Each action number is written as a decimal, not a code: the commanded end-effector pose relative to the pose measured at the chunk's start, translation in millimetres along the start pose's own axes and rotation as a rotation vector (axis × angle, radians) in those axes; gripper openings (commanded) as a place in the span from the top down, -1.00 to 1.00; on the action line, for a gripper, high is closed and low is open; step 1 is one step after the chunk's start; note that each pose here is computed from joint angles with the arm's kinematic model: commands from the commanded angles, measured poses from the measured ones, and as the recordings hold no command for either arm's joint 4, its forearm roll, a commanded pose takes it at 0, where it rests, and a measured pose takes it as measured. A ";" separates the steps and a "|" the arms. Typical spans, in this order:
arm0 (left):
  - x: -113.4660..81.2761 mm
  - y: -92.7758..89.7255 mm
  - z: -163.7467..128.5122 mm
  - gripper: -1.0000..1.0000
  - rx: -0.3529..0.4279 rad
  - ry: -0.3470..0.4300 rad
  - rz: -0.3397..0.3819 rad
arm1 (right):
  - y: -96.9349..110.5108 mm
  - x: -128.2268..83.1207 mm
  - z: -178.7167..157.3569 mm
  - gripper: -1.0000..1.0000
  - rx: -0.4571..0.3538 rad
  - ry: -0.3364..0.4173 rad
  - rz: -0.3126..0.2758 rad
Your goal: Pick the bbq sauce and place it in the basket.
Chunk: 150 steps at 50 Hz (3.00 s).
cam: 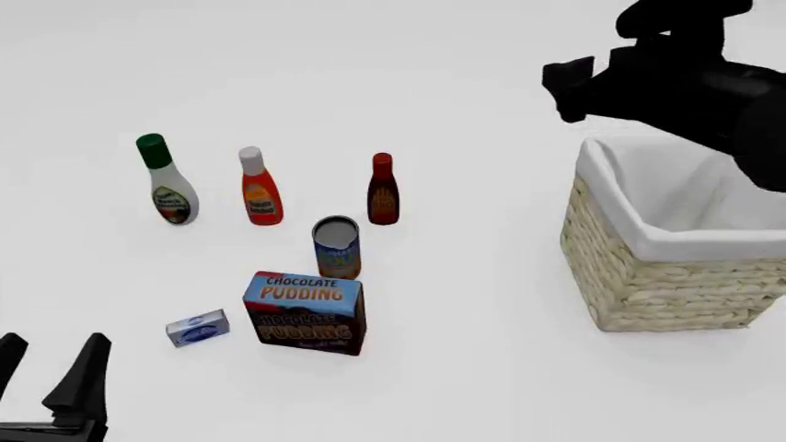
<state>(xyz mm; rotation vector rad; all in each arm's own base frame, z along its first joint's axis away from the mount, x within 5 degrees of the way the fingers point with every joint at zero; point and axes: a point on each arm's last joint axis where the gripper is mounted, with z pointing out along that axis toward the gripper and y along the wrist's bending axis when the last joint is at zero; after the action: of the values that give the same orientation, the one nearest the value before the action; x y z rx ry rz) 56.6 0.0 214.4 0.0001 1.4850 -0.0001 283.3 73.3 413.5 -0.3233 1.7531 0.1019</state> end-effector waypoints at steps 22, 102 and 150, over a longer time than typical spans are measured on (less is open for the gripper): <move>0.0 0.0 0.0 -1.00 0.000 0.000 0.000 | 25.5 -0.8 87.2 -1.00 -0.081 0.108 -0.068; 0.0 0.0 0.0 -1.00 0.000 0.000 0.000 | 115.0 78.0 238.2 -1.00 -0.233 0.313 -0.107; 0.0 0.0 0.0 -1.00 0.000 0.000 0.000 | 143.6 113.0 281.0 -1.00 -0.266 0.373 -0.121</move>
<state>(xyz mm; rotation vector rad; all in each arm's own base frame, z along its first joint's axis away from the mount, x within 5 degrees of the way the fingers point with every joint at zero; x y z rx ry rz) 56.6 0.0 214.4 0.0001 1.4850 0.0000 488.1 255.7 239.4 -0.6650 2.0751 0.1969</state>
